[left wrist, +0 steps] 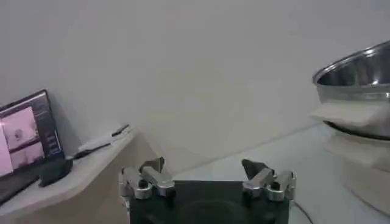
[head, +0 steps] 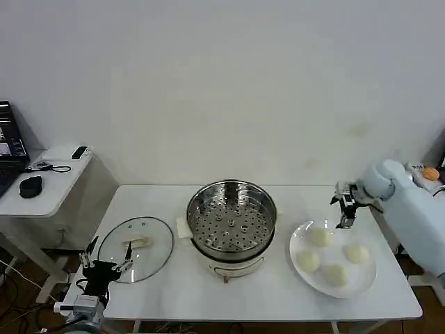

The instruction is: Take steamed baozi put them in steamer then cover it.

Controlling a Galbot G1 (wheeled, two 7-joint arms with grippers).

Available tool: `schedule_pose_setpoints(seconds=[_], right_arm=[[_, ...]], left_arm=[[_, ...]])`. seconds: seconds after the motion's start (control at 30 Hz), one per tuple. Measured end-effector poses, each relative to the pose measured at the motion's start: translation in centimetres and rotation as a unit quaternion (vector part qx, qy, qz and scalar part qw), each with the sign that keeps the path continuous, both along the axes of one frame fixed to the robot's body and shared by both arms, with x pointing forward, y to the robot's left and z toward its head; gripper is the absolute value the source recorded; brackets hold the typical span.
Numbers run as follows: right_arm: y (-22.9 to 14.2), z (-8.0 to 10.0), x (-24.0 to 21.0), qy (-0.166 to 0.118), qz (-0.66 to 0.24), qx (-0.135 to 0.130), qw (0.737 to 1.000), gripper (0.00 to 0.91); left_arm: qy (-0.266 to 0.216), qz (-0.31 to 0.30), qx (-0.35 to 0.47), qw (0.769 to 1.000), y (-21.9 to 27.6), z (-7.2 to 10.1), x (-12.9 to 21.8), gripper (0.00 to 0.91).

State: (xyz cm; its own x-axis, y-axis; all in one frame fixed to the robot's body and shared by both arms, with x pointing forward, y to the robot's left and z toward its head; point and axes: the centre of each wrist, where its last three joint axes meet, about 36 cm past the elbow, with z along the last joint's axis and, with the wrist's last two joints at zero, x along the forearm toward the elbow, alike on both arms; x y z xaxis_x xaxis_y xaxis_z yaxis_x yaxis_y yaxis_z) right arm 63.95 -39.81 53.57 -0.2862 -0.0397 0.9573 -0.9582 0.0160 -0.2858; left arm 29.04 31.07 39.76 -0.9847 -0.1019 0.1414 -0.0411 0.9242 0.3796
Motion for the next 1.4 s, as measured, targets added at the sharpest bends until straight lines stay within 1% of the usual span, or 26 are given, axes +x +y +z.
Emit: schedule_pose_setpoints(seconds=[0.33, 0.57, 0.8, 1.03, 1.37, 1.4], right_arm=[[0.8, -2.9, 0.1, 0.033, 0.002, -0.001, 0.999, 0.907], [1.0, -5.0, 0.0, 0.047, 0.005, 0.001, 0.999, 0.907], [0.9, -6.6, 0.0, 0.046, 0.000, 0.004, 0.999, 0.907], [1.0, -7.5, 0.1, 0.040, -0.006, 0.009, 0.999, 0.907], [1.0, -8.2, 0.3, 0.033, -0.015, 0.012, 0.999, 0.907], [1.0, -8.2, 0.3, 0.033, -0.017, 0.014, 0.999, 0.867]], left_arm=[[0.005, 0.006, 0.001, 1.000, 0.2, 0.0, -0.1, 0.907], [0.010, 0.008, -0.003, 1.000, 0.1, -0.3, -0.3, 0.907], [0.013, 0.009, -0.003, 1.000, 0.1, -0.6, -0.4, 0.907], [0.016, 0.011, -0.004, 1.000, 0.1, -0.8, -0.4, 0.907], [0.020, 0.013, -0.007, 1.000, 0.0, -1.2, -0.4, 0.907], [0.020, 0.013, -0.007, 1.000, 0.0, -1.3, -0.4, 0.907]])
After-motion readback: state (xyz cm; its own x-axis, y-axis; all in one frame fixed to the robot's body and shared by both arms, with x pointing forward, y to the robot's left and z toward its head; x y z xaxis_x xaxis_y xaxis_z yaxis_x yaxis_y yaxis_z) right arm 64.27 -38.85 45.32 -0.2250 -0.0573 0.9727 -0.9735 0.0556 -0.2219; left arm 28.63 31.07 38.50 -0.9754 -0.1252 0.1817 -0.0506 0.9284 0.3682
